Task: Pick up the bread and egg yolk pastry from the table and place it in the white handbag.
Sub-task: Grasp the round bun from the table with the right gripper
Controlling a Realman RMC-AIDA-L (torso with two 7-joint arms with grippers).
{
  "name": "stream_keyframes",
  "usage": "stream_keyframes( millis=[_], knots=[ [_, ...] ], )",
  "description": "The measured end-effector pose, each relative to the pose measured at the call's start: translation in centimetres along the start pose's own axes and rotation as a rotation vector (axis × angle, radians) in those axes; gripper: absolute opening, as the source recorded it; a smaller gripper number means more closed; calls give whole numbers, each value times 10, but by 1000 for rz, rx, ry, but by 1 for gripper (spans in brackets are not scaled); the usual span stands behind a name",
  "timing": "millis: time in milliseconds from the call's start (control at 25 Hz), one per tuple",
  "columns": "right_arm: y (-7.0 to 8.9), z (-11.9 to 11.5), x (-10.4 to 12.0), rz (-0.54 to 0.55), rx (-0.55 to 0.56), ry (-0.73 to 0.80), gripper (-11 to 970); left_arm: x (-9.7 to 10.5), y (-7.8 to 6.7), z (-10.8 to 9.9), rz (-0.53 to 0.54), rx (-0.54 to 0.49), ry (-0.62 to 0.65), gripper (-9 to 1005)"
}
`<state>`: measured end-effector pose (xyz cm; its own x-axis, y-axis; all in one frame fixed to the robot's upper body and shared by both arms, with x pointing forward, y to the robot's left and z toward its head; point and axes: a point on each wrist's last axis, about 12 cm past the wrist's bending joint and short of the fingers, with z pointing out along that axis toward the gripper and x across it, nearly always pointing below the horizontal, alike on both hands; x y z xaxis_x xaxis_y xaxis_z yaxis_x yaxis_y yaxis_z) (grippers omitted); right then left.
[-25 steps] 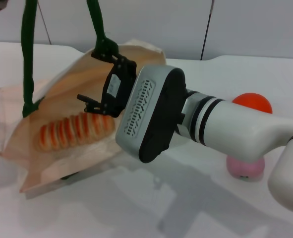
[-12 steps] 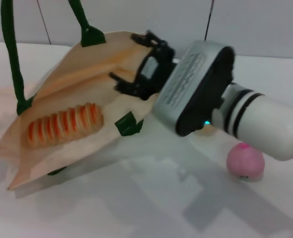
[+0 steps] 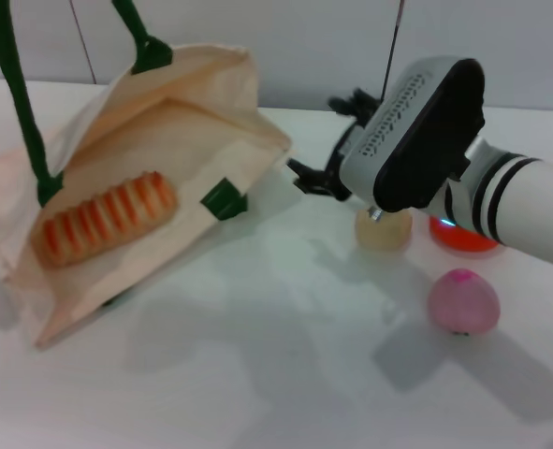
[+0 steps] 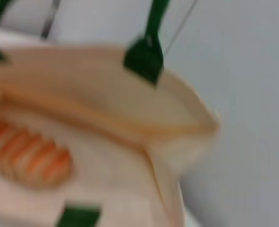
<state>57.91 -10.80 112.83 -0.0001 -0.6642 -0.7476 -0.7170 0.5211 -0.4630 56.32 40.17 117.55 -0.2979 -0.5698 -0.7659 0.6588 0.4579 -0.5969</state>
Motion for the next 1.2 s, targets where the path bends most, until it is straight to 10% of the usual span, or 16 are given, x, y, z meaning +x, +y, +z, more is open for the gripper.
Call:
stream_keyframes(
  millis=[1200],
  knots=[
    [-24, 27, 53, 102, -152, 448, 888, 2, 1, 3, -4, -7, 7, 128]
  ],
)
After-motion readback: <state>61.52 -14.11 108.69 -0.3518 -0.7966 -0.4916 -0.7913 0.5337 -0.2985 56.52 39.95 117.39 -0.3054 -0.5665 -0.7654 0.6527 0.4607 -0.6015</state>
